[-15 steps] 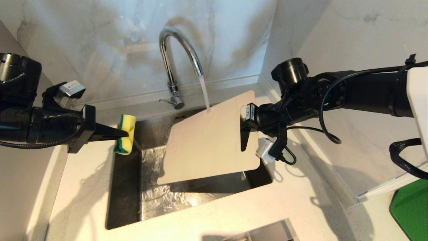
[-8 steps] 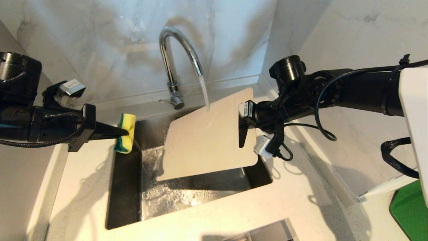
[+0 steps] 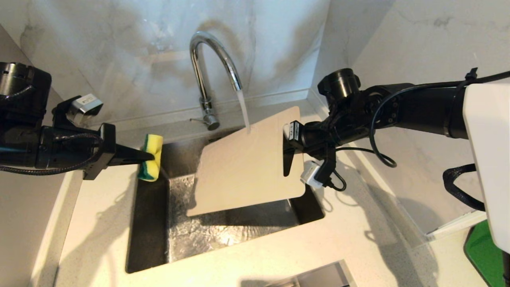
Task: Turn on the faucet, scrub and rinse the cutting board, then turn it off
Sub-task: Scrub the cutting board underwater
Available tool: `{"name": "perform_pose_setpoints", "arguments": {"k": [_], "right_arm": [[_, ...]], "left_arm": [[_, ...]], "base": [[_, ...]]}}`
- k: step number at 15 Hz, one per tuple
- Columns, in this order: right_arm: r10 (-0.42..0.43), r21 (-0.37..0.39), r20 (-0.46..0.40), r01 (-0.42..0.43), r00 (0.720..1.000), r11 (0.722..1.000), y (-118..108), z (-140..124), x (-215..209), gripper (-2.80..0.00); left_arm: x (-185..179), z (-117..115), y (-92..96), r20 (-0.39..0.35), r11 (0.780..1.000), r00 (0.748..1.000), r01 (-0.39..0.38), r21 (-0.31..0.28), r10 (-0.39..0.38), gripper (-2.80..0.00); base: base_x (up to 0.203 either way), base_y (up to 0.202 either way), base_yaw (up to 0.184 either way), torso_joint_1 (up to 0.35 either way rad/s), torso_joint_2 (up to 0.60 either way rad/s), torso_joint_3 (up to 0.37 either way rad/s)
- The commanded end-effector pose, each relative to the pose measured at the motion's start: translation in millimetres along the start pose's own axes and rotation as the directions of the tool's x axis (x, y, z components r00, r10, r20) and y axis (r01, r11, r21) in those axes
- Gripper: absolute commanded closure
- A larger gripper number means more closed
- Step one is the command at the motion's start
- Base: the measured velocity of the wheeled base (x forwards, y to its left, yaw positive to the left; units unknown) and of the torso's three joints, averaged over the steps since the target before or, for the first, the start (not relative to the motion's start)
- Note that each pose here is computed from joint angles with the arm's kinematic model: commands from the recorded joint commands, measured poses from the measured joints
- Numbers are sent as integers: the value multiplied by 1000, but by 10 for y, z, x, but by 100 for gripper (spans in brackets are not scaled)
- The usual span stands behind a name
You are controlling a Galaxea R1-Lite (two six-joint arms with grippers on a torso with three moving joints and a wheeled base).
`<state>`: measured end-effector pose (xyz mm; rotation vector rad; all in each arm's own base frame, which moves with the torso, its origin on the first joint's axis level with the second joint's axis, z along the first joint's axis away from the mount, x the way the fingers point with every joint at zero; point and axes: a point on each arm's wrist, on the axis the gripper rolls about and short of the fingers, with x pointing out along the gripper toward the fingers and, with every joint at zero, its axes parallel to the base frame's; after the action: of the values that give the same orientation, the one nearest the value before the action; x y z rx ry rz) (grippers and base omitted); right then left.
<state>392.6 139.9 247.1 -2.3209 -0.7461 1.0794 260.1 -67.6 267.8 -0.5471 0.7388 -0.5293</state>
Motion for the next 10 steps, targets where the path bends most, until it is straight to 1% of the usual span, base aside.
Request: {"name": "perform_pose_setpoints", "arguments": {"k": [1, 4, 8, 10], "right_arm": [[0, -29, 9, 0, 1000, 1000, -14, 38, -54, 0], [8, -32, 27, -7, 1000, 999, -33, 142, -188, 0], [-18, -52, -13, 17, 1000, 999, -178, 148, -437, 0], [-37, -43, -40, 35, 998, 998, -275, 145, -586, 0]], "left_arm": [[0, -3, 2, -2, 1000, 1000, 0, -5, 0, 0], [-3, -9, -2, -5, 1000, 1000, 0, -6, 0, 0], [18, -17, 12, -15, 1000, 1000, -5, -12, 5, 0], [45, -18, 5, -22, 1000, 1000, -3, -10, 3, 0]], "base": [[0, 0, 0, 0, 0, 0], [0, 0, 0, 0, 0, 0], [0, 0, 0, 0, 0, 0], [0, 0, 0, 0, 0, 0]]}}
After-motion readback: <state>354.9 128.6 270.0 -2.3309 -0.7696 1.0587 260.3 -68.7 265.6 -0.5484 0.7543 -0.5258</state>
